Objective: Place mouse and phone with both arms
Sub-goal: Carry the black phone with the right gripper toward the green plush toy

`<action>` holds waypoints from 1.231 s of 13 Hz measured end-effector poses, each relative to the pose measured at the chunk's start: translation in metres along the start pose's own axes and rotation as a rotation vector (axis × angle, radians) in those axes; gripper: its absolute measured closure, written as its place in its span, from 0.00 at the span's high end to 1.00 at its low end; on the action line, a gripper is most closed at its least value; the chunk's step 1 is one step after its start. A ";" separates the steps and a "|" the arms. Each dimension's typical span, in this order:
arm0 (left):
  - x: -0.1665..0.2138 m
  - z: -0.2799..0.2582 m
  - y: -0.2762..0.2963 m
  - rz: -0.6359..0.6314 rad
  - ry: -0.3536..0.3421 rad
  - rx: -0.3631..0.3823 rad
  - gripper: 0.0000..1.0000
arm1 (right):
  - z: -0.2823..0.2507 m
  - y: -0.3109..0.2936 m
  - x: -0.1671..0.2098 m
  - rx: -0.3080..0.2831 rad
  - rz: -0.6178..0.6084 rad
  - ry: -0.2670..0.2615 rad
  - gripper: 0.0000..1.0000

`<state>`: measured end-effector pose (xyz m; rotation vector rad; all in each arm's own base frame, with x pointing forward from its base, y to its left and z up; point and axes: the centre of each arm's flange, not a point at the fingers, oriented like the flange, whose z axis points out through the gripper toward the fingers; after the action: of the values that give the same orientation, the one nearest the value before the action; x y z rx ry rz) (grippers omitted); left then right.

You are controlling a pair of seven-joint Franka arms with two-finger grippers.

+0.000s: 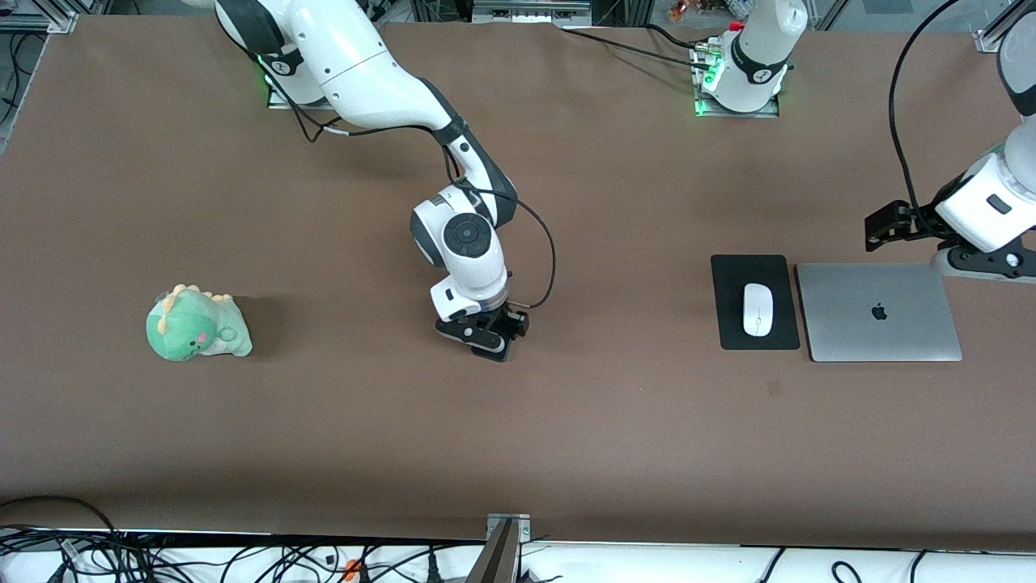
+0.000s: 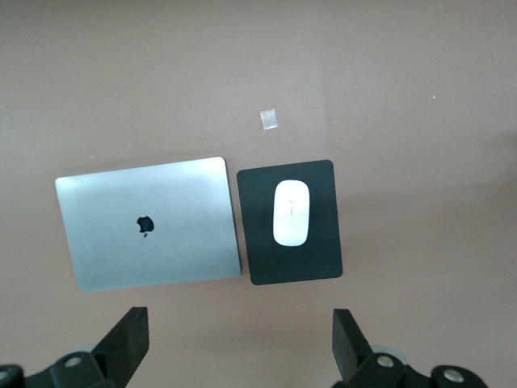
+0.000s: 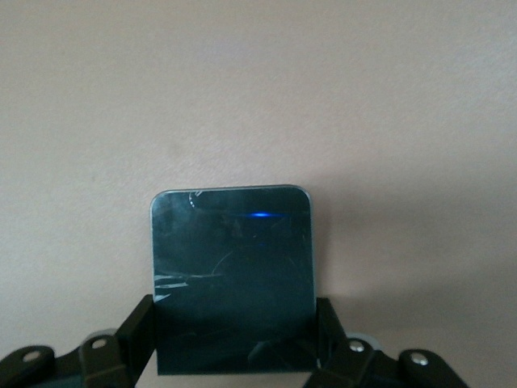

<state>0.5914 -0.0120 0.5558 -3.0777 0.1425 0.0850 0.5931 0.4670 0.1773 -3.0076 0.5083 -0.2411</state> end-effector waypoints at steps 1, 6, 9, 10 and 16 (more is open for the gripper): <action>-0.001 0.003 0.004 0.001 -0.016 -0.001 1.00 | 0.001 0.003 0.003 -0.013 -0.006 -0.005 0.81; -0.004 0.006 -0.001 -0.009 -0.037 -0.002 1.00 | -0.048 0.034 0.058 -0.090 -0.097 -0.058 0.81; -0.003 0.003 -0.002 -0.010 -0.031 -0.002 1.00 | -0.080 0.079 0.111 -0.122 -0.238 -0.106 0.81; -0.003 0.001 -0.003 -0.012 -0.028 -0.002 1.00 | -0.084 0.100 0.130 -0.129 -0.280 -0.121 0.81; -0.004 0.000 -0.009 -0.022 -0.025 -0.004 1.00 | -0.052 0.239 0.202 -0.120 -0.429 -0.213 0.81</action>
<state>0.5886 -0.0028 0.5566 -3.0799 0.1069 0.1224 0.6959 0.1720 0.2316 -3.1728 -0.1494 0.0909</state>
